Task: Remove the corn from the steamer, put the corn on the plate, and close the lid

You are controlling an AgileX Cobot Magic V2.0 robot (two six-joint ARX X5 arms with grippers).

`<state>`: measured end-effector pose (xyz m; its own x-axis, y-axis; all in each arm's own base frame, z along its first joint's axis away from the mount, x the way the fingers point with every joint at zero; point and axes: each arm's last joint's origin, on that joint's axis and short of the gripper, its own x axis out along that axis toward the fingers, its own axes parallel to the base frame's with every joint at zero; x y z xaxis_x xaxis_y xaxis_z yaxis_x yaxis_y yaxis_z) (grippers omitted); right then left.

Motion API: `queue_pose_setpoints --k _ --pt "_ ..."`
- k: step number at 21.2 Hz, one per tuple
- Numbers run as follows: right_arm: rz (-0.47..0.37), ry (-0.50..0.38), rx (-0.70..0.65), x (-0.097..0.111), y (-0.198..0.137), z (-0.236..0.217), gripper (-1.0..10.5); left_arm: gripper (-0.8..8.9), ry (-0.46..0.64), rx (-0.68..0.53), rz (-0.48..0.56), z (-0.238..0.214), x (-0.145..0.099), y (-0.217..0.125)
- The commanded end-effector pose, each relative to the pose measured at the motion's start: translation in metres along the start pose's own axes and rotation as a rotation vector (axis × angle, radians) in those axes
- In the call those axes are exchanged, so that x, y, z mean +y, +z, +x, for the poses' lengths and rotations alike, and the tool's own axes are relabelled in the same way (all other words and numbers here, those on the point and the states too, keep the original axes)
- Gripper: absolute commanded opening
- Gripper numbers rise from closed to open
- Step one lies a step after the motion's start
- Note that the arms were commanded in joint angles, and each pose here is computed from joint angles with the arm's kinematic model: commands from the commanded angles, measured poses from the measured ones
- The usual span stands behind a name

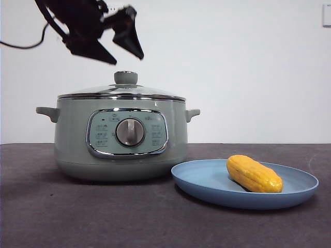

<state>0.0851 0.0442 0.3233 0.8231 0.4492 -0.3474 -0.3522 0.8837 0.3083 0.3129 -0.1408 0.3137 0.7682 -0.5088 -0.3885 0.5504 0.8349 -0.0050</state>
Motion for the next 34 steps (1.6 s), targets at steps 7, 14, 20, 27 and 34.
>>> queue_pose_setpoints --k 7,14,20,27,34 --pt "-0.005 0.006 -0.004 0.0 0.0 0.0 6.0 4.15 0.007 -0.079 0.023 -0.041 -0.006 0.02" --pt "-0.033 0.074 0.079 0.001 -0.006 0.0 6.0 4.14 -0.019 -0.033 0.008 -0.093 -0.016 0.024" --pt "-0.067 0.228 0.189 0.004 -0.013 -0.001 5.9 4.03 -0.162 0.107 -0.065 -0.146 -0.031 0.01" --pt "-0.053 0.266 0.315 0.002 -0.024 -0.004 2.7 0.23 -0.219 0.246 -0.134 -0.194 -0.041 -0.01" --pt "-0.05 0.25 0.359 0.001 -0.028 -0.005 0.0 -0.05 -0.234 0.304 -0.153 -0.217 -0.045 -0.02"
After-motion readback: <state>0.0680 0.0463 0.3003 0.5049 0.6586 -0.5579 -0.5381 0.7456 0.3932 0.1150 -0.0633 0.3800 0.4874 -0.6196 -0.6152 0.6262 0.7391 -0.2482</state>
